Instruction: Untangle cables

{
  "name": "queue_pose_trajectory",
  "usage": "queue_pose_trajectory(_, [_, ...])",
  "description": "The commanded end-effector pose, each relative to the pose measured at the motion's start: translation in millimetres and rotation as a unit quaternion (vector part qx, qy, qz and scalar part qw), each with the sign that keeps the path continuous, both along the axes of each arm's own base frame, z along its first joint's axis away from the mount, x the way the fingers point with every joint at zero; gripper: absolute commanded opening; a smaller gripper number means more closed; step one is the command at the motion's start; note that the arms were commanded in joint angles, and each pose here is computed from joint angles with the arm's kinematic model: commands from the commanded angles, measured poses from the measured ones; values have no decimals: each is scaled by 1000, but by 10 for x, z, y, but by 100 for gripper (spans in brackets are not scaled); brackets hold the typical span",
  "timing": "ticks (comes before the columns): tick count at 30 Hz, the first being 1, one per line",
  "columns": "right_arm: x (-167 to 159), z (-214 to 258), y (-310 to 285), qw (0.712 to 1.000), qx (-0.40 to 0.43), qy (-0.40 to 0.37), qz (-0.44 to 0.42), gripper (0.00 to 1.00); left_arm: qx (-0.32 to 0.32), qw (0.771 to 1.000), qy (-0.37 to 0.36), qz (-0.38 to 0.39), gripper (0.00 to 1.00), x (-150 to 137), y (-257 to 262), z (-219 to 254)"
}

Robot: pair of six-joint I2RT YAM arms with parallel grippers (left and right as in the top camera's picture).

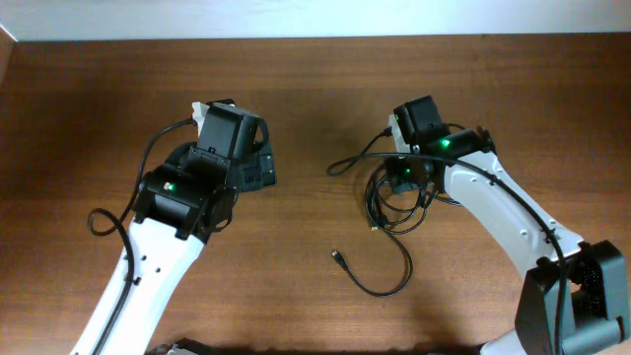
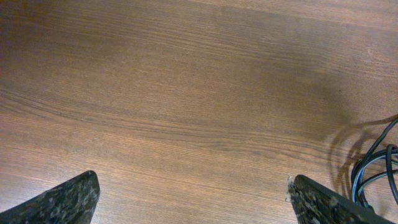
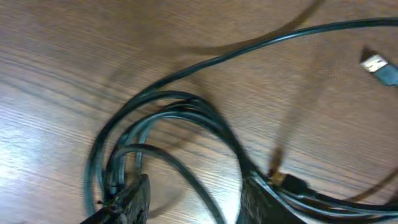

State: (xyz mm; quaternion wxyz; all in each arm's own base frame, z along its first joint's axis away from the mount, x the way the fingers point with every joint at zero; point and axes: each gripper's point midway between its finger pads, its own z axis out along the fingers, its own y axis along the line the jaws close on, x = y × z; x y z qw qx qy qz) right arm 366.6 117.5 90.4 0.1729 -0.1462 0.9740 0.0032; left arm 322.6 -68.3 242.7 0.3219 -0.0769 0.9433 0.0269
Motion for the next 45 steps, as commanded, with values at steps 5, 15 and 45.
queue_pose_trajectory(5, [-155, -163, 1, 990, 91, 65, 89, 32, -9, 1000, -10, 9, 99, -20, 26, 67])
queue_pose_trajectory(15, [-449, -429, -61, 985, 81, 118, 100, 53, -9, 1000, -10, 9, 99, -20, 26, 67])
queue_pose_trajectory(45, [-209, -425, -244, 991, 85, 78, 63, 13, -9, 1000, -10, 9, 99, -20, 26, 67])
